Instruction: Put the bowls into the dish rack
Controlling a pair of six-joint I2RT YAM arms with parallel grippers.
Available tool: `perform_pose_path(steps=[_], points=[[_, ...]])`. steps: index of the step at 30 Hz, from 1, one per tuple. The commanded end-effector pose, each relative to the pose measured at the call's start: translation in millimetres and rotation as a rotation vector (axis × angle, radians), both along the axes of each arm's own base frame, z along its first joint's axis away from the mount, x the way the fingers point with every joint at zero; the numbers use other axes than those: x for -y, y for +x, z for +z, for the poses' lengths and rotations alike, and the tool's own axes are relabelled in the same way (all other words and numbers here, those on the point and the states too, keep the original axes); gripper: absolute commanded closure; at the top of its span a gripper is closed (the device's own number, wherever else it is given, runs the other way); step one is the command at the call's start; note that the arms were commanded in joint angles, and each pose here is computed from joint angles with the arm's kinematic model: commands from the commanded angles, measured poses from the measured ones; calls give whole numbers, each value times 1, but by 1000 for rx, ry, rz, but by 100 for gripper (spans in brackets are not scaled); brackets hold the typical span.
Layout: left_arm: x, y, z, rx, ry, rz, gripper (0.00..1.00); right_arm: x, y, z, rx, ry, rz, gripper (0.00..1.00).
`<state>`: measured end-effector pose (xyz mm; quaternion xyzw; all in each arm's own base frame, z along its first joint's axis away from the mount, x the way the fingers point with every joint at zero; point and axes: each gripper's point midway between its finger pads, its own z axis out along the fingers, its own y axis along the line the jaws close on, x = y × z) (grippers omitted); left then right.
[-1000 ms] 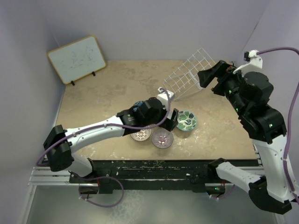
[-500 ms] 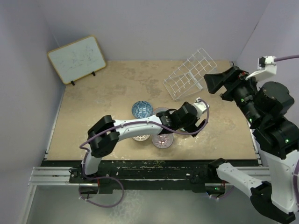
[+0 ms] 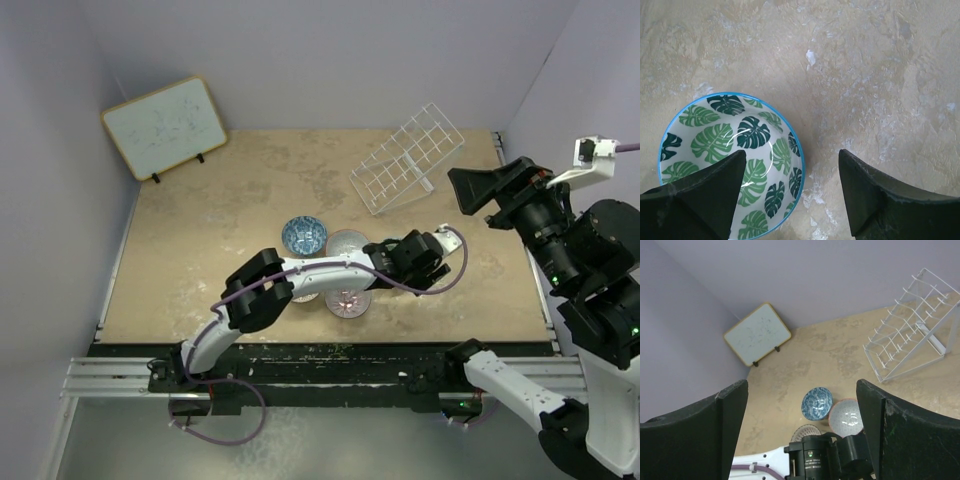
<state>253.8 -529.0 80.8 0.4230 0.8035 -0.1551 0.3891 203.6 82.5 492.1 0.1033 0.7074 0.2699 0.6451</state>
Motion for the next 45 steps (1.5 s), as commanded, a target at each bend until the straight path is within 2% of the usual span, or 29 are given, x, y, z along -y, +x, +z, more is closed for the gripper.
perform_pose_path(steps=[1,5,8,16,22,33,38,42,45], points=[[13,1,14,54,-1,-5,22,-3,1,-2,0,2,13,9],[13,4,-1,58,33,3,24,0,-1,0,8,1,5,9],[12,7,-8,65,58,10,30,3,-1,1,13,-2,-10,9],[8,14,-20,98,99,25,31,7,-1,-1,12,-3,-29,8],[1,15,-30,103,134,41,39,11,0,-4,8,-3,-54,8],[-5,17,-9,166,150,60,42,7,7,-9,-6,-6,-51,8],[-9,17,-7,179,161,67,56,6,8,-9,-10,-5,-49,8],[-13,18,-13,184,181,73,61,7,7,-8,-6,3,-53,9],[-14,19,-13,187,185,78,77,7,8,-8,-7,2,-56,9]])
